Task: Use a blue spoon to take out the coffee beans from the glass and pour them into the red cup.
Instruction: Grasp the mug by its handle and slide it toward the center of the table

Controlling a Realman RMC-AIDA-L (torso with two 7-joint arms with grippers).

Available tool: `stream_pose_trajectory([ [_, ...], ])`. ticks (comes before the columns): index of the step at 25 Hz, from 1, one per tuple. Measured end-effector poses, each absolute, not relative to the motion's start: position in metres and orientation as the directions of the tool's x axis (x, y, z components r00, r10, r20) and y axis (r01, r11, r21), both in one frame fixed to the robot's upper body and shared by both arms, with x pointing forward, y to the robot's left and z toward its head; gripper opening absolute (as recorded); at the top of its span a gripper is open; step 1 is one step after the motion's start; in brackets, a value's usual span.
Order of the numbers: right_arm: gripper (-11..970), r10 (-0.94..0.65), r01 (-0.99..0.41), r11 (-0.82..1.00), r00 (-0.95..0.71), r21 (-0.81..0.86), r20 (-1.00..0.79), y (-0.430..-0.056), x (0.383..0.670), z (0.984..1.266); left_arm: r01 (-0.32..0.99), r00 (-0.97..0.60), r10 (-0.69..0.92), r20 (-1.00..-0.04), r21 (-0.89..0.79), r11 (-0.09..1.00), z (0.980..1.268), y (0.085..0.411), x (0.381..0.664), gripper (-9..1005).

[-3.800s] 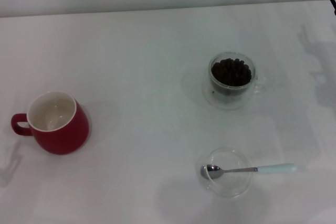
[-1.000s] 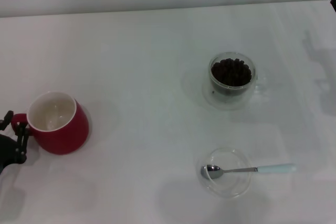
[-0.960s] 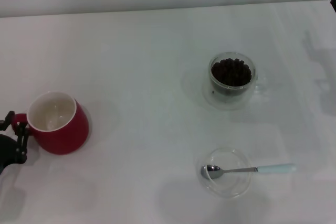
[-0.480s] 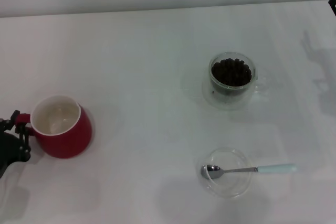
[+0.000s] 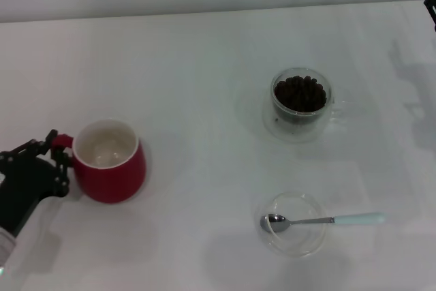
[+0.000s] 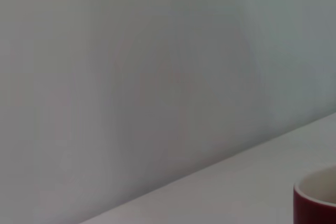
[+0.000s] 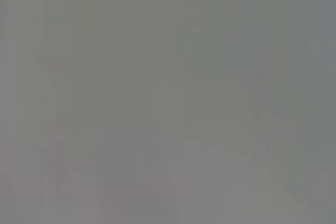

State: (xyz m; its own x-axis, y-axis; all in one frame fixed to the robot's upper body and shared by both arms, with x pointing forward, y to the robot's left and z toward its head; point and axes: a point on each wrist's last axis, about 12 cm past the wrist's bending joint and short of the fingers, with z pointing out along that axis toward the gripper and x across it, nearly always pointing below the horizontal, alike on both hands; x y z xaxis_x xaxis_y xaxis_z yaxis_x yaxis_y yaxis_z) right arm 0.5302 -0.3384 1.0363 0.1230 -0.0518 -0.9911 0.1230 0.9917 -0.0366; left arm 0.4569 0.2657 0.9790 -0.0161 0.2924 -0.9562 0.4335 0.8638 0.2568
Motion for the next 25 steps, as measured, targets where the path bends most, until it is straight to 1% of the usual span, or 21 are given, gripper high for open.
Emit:
stream_pose_trajectory([
  [1, 856, -0.051, 0.122, 0.992, 0.124, -0.036, -0.991, -0.338, 0.53, 1.037, 0.451, -0.009, 0.301, -0.954, 0.264, 0.852, 0.979, 0.258, 0.46, 99],
  [11, 856, -0.052, 0.119, 0.992, 0.132, -0.037, -0.99, -0.338, 0.532, 1.038, 0.533, 0.02, 0.338, -0.941, 0.296, 0.792, 0.981, 0.235, 0.47, 98],
  [21, 856, -0.055, 0.119, 0.992, 0.135, -0.038, -0.989, -0.339, 0.532, 1.039, 0.601, 0.047, 0.352, -0.935, 0.308, 0.738, 0.981, 0.221, 0.47, 99],
  [25, 856, -0.055, 0.119, 0.992, 0.137, -0.039, -0.989, -0.339, 0.532, 1.039, 0.603, 0.042, 0.342, -0.939, 0.297, 0.741, 0.98, 0.219, 0.467, 111],
])
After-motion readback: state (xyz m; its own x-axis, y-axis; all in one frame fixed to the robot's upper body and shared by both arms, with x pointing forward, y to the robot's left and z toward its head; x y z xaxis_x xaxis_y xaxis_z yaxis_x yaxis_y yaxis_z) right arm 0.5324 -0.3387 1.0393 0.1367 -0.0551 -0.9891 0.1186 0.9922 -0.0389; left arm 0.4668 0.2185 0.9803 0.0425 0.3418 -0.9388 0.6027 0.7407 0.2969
